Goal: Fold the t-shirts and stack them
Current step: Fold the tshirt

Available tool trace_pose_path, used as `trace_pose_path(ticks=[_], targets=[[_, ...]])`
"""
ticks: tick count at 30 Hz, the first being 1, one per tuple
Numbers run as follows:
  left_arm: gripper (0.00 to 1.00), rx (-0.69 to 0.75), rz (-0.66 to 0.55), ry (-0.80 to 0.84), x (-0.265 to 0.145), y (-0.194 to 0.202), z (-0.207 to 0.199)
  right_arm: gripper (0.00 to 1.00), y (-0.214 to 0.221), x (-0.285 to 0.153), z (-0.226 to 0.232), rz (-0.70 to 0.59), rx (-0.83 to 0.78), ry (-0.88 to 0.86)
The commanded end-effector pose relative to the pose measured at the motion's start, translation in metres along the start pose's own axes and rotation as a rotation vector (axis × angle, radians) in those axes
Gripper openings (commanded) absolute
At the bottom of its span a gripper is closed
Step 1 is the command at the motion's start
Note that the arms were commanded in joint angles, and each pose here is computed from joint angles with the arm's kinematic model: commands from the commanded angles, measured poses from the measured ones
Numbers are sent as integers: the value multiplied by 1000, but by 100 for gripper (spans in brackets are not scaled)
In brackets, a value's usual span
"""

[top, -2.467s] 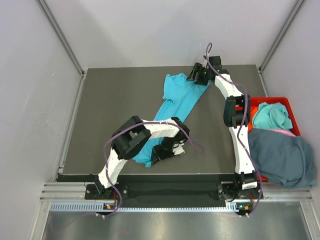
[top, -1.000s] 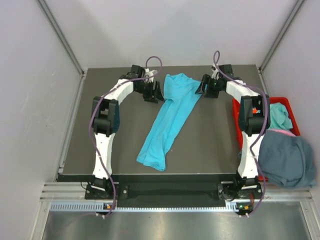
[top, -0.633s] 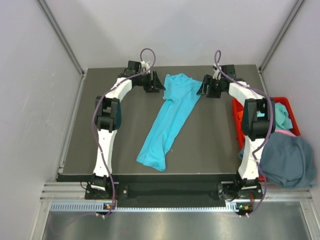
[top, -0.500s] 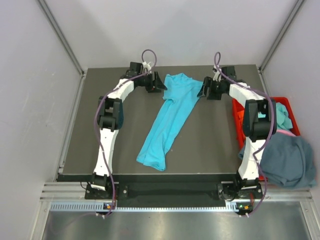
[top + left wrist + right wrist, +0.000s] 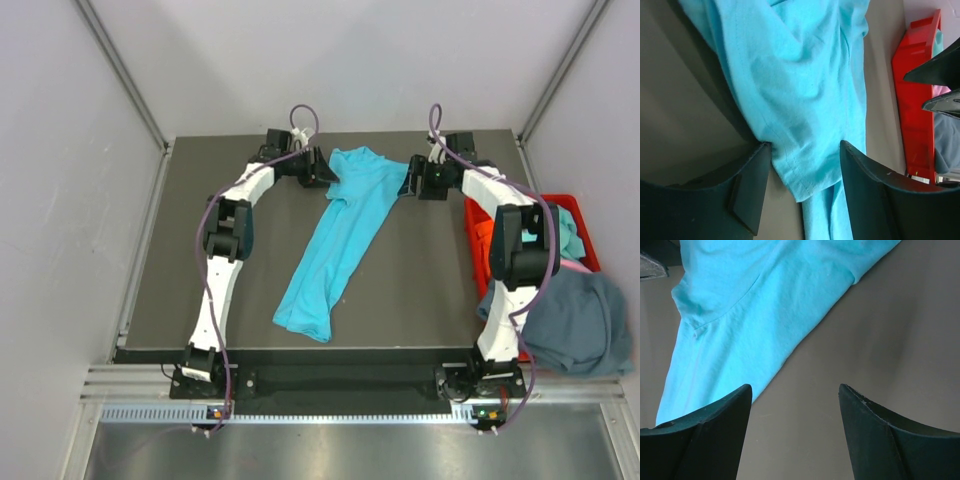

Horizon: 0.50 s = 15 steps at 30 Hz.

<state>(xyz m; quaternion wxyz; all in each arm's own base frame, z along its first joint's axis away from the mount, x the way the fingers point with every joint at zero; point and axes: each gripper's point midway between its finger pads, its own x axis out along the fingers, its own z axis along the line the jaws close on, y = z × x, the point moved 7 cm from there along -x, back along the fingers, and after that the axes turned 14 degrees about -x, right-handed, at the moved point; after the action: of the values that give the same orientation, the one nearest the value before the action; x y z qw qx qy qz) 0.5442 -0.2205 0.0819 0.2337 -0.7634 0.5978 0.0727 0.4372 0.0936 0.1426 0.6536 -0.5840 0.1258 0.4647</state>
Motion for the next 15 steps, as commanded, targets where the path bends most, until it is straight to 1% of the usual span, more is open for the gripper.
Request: trace_pose_path(ticks=[1, 5, 6, 9, 10, 12, 13, 15], targets=[[62, -19, 23, -27, 25, 14, 25, 71, -13, -14, 8, -49, -58, 2], [58, -7, 3, -27, 31, 10, 30, 71, -14, -23, 10, -61, -79, 16], [55, -2, -1, -24, 32, 9, 30, 71, -14, -24, 10, -64, -79, 23], [51, -10, 4, -24, 36, 12, 36, 71, -12, -26, 10, -68, -87, 29], [47, -10, 8, -22, 37, 13, 37, 71, -11, -26, 10, -65, -87, 29], [42, -19, 20, -25, 40, 18, 41, 71, -11, -25, 9, -63, -86, 31], [35, -22, 26, -27, 41, 20, 43, 71, -10, -24, 8, -60, -85, 32], [31, -20, 33, -23, 42, 21, 43, 71, -11, -22, 9, -54, -82, 29]])
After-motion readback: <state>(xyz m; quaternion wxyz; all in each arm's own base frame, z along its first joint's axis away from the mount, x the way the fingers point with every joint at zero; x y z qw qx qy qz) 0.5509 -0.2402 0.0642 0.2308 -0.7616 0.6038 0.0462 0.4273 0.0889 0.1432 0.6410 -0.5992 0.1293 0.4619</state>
